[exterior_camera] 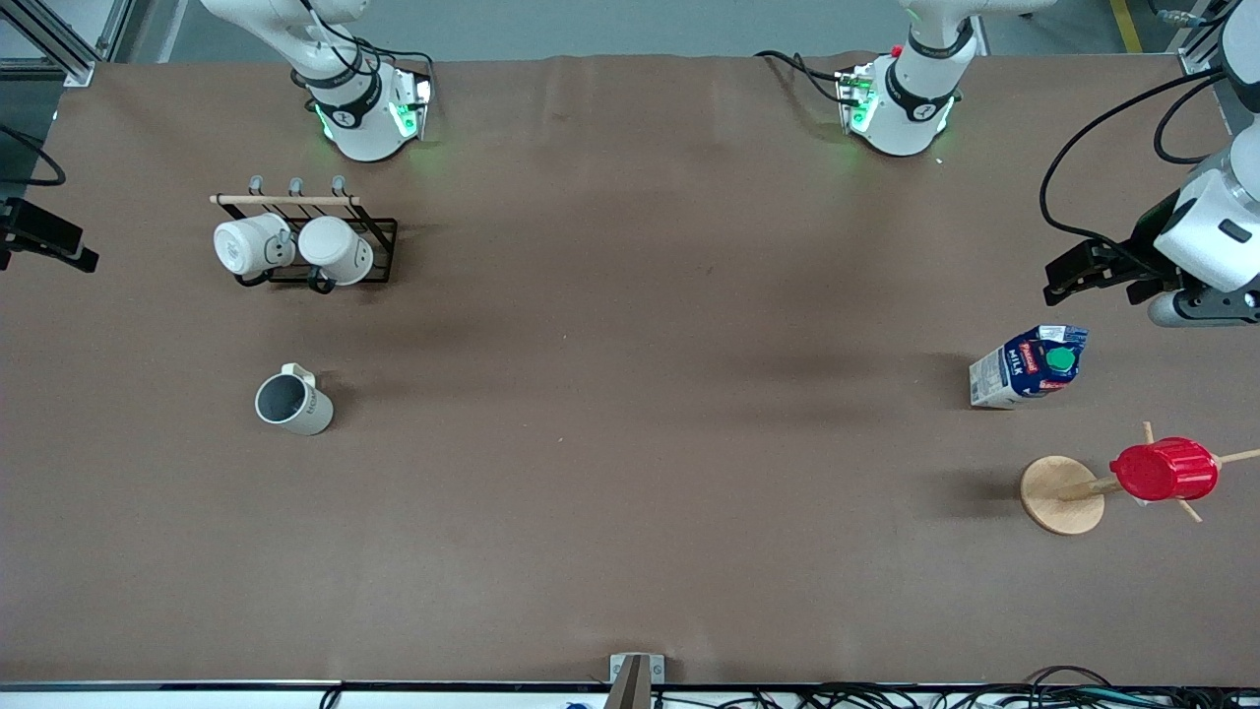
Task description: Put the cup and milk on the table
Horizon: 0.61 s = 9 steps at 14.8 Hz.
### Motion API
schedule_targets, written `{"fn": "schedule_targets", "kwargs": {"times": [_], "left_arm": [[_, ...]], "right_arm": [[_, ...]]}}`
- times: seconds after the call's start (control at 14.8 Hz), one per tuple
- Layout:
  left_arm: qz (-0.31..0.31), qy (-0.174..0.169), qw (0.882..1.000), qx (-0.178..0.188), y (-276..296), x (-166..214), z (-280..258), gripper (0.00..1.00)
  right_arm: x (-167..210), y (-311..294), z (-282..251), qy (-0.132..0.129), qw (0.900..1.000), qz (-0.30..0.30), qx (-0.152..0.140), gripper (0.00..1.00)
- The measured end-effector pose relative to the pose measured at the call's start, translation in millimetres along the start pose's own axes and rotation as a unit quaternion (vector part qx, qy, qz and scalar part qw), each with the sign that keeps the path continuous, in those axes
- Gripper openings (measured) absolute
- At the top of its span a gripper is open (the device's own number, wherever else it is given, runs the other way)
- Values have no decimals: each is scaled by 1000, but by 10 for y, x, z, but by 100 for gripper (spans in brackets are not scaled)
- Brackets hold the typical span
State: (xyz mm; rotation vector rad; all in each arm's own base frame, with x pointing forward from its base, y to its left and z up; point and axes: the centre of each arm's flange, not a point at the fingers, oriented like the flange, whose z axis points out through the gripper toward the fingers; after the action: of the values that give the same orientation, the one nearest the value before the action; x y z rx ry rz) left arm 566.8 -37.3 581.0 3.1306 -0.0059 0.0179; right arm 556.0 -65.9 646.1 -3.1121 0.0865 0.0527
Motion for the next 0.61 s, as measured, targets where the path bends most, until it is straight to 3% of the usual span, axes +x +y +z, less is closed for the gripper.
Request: {"fn": "schedule_targets", "kwargs": {"times": [0.61], "left_arm": [[-11,-1,1000,0,-127,21,36,100]], "right_arm": [[-1,1,1,-1,1000,0,0,100]]}}
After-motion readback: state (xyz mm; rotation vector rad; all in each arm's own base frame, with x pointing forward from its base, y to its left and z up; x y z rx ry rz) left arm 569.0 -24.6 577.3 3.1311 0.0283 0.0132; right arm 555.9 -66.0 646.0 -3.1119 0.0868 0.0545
